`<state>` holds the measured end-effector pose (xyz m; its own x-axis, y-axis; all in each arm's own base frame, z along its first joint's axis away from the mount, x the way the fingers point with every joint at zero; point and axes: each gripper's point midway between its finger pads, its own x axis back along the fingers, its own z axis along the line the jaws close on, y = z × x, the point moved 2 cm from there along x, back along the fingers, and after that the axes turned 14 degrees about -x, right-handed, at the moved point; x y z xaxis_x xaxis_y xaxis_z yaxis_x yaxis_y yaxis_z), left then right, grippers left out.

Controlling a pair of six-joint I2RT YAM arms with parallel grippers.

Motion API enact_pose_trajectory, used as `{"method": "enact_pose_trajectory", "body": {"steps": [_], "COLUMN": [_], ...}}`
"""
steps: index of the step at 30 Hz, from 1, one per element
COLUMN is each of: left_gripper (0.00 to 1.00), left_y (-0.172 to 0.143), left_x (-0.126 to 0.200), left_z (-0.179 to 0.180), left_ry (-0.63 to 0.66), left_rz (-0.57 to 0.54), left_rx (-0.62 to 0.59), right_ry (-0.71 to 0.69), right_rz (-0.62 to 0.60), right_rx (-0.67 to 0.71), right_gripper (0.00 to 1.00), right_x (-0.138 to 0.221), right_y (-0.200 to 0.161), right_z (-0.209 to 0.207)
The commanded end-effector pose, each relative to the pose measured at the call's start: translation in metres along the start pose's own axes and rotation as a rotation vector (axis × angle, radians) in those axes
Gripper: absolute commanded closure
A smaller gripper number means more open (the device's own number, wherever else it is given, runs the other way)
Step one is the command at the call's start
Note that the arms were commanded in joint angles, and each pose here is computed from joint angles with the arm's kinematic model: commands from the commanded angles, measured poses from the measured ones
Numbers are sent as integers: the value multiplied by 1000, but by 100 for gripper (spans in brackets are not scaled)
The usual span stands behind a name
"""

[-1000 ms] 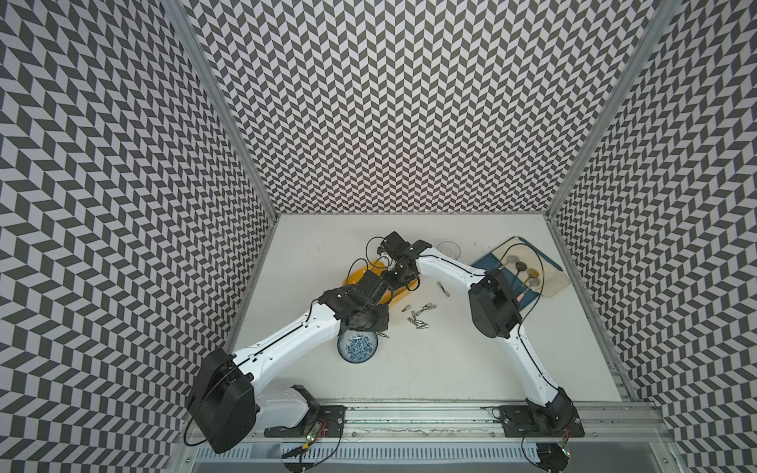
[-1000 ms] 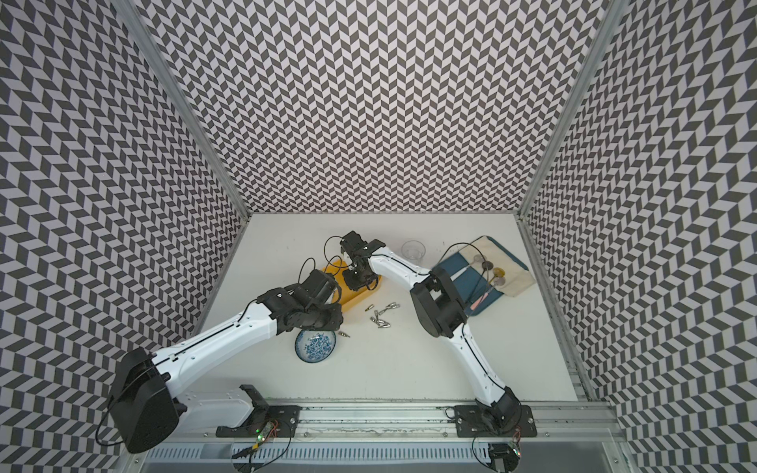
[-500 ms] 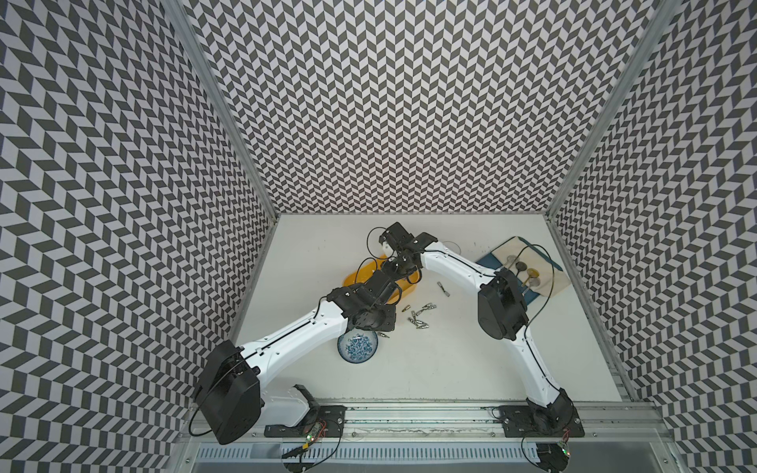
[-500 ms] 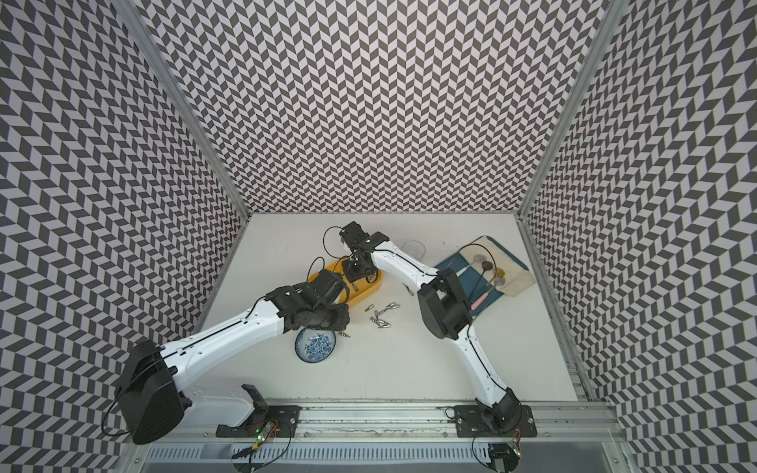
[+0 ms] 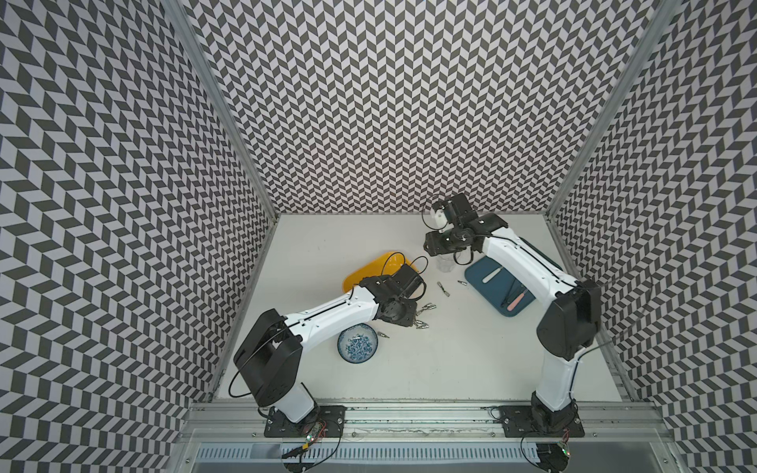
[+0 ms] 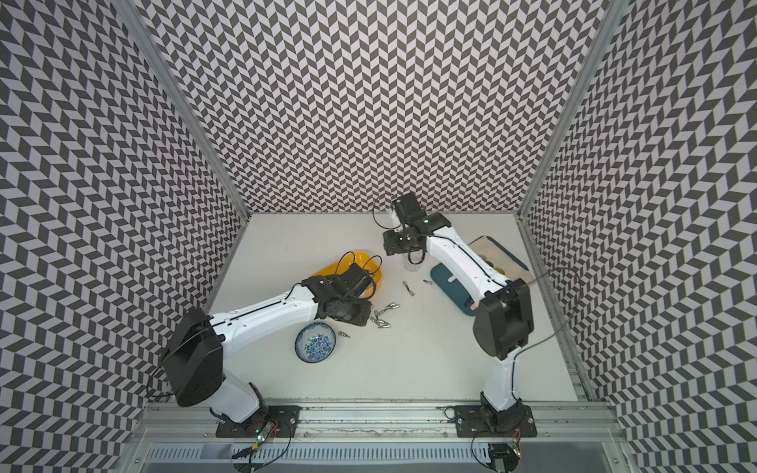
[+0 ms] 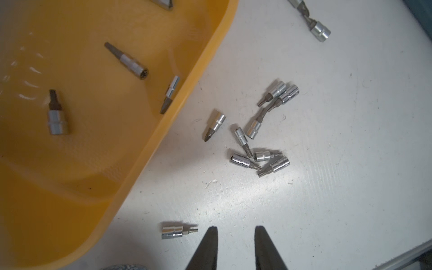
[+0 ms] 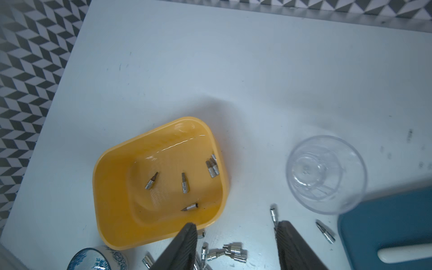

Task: Put the bit on the desktop into the storage box
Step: Pick up the screwdriver bit from the center of the board.

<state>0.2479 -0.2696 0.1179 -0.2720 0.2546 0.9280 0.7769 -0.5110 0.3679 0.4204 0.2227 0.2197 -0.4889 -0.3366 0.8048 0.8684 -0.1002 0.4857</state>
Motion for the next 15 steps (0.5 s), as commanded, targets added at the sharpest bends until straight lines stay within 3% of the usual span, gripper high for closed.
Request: {"method": "enact_pose_trajectory", "body": {"steps": [1,5,15], "left_gripper": [69,69,69], "left_y": [17,20,26], "left_x": [-6,-22,-52], "left_z": [-17,-32,-50], "left_ry": [-23,-42,-75], "left_rz": [-15,16,43], "left_rx": [-111,-175,-235], "right_ry": [-42,-76,-94], "right_rz": [-65,-72,-79], "right_rx": [-69,-104,-153], "right_gripper": [40,39,38], "right_x": [12,23,32], "right_y": [9,4,-6], "right_z": [-43,-74,-98]}}
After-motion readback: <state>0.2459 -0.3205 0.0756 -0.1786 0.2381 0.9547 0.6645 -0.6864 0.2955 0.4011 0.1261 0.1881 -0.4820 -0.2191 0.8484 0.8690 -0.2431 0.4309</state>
